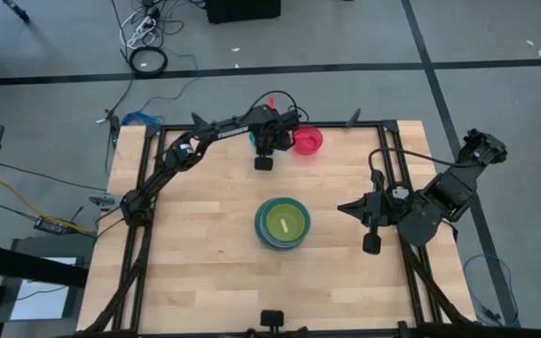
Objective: Nest bowls inside each other
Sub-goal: Stack the transparent blue bowl on the transparent yellow bowl
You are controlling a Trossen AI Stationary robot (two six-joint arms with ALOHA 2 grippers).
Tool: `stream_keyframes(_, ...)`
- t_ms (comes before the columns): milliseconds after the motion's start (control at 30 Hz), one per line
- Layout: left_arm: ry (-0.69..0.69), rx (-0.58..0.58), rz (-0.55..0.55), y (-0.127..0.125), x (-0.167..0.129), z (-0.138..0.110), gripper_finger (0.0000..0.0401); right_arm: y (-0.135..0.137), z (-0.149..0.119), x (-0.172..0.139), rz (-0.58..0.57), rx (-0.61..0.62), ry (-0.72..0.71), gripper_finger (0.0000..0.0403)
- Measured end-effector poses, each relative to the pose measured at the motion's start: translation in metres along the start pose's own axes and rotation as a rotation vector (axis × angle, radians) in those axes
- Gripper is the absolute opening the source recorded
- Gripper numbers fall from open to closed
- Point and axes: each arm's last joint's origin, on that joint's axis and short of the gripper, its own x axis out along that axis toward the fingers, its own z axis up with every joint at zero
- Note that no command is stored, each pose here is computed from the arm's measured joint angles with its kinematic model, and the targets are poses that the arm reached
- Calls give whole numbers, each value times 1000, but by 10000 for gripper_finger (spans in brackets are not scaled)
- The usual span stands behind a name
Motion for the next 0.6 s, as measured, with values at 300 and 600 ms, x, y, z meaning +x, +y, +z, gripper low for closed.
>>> stream_keyframes(300, -164, 130, -24, -72, -113, -5, 2, 0, 0, 0, 0, 2, -3, 0)
stream_keyframes(600, -440, 347, -204, -186, -191, -5, 1, -1, 3, -2, 5, 0, -25, 0)
